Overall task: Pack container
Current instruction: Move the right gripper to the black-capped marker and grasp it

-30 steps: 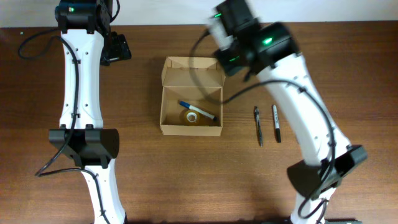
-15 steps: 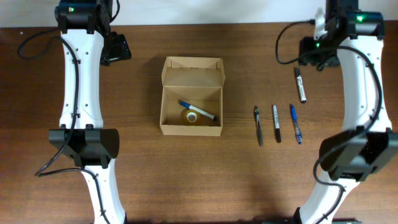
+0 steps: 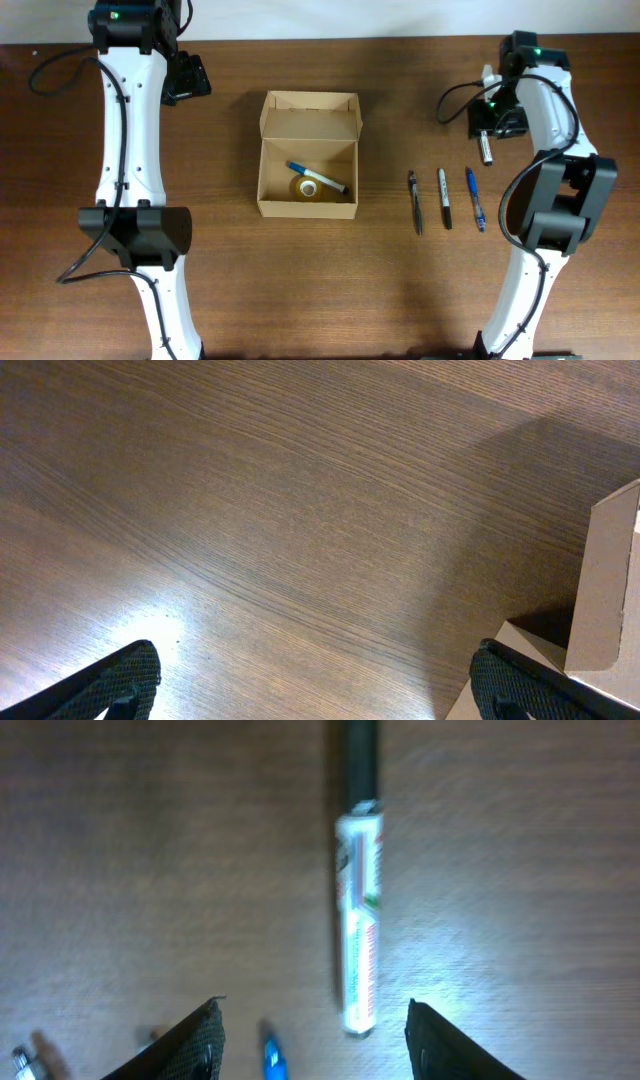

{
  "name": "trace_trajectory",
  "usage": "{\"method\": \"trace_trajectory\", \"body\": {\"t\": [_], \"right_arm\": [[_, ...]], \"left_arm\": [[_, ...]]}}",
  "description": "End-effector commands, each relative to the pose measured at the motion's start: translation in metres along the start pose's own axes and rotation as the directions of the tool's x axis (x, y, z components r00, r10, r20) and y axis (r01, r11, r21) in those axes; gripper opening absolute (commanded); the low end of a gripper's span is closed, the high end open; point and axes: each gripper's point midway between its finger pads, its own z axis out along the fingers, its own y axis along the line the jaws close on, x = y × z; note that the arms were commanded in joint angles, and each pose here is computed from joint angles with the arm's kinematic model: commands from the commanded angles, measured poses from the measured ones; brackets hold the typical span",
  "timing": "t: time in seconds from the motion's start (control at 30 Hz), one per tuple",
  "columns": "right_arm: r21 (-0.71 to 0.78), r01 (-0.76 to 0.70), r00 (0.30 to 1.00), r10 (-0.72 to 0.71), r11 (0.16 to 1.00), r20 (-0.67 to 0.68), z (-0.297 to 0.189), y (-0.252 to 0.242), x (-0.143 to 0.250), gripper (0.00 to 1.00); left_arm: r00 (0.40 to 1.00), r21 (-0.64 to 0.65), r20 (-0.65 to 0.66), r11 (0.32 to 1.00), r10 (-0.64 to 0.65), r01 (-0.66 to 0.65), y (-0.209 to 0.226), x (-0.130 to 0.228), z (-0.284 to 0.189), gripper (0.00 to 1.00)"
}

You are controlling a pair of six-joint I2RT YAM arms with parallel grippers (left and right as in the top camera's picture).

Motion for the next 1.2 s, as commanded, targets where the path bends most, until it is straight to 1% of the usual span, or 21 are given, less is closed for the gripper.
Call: {"method": "trace_trajectory", "body": {"t": [0.0, 0.13, 0.37, 0.5, 0.67, 0.7, 0.83, 0.97, 1.03, 1.17], "right_arm": [[0.018, 0.005, 1.000, -0.005, 1.000, 0.009, 0.006, -0.011, -0.003, 0.59], [0.014, 0.004, 1.000, -0.004, 1.000, 0.007, 0.015, -0.011, -0.005, 0.58], [0.001, 0.005, 0.999, -0.005, 1.000, -0.051, 0.042, -0.009, 0.002, 0.57], [-0.001, 0.006, 0.998, -0.006, 1.000, -0.067, 0.050, -0.009, 0.005, 0.56], [-0.001, 0.005, 0.998, -0.005, 1.000, -0.067, 0.051, -0.009, 0.004, 0.43], [-0.001, 0.005, 0.998, -0.005, 1.000, -0.067, 0.051, -0.009, 0.004, 0.38], [-0.004, -0.002, 0.998, 0.002, 1.000, -0.067, 0.051, -0.008, 0.004, 0.04], [-0.029, -0.007, 0.997, 0.004, 1.000, -0.075, 0.051, -0.003, 0.007, 0.04], [-0.068, -0.010, 0.997, 0.005, 0.998, -0.076, 0.047, 0.004, 0.007, 0.04], [-0.154, -0.007, 1.000, 0.004, 0.988, -0.021, 0.013, 0.019, -0.006, 0.03]], "left_arm": [[1.000, 0.007, 0.012, 1.000, 0.003, -0.003, 0.002, -0.003, -0.003, 1.00], [1.000, 0.007, 0.012, 1.000, 0.003, -0.003, 0.002, -0.003, -0.003, 1.00], [1.000, 0.007, 0.013, 1.000, 0.003, -0.003, 0.002, -0.003, -0.003, 1.00], [1.000, 0.007, 0.012, 1.000, 0.003, -0.003, 0.002, -0.003, -0.003, 1.00], [1.000, 0.007, 0.012, 1.000, 0.003, -0.003, 0.002, -0.003, -0.003, 1.00], [1.000, 0.007, 0.012, 1.000, 0.003, -0.003, 0.002, -0.003, -0.003, 1.00], [1.000, 0.007, 0.012, 1.000, 0.003, -0.003, 0.002, -0.003, -0.003, 1.00], [1.000, 0.007, 0.012, 1.000, 0.003, -0.003, 0.002, -0.003, -0.003, 1.00], [1.000, 0.007, 0.013, 1.000, 0.003, -0.003, 0.002, -0.003, -0.003, 1.00], [1.000, 0.007, 0.012, 1.000, 0.003, -0.003, 0.002, -0.003, -0.003, 1.00]]}}
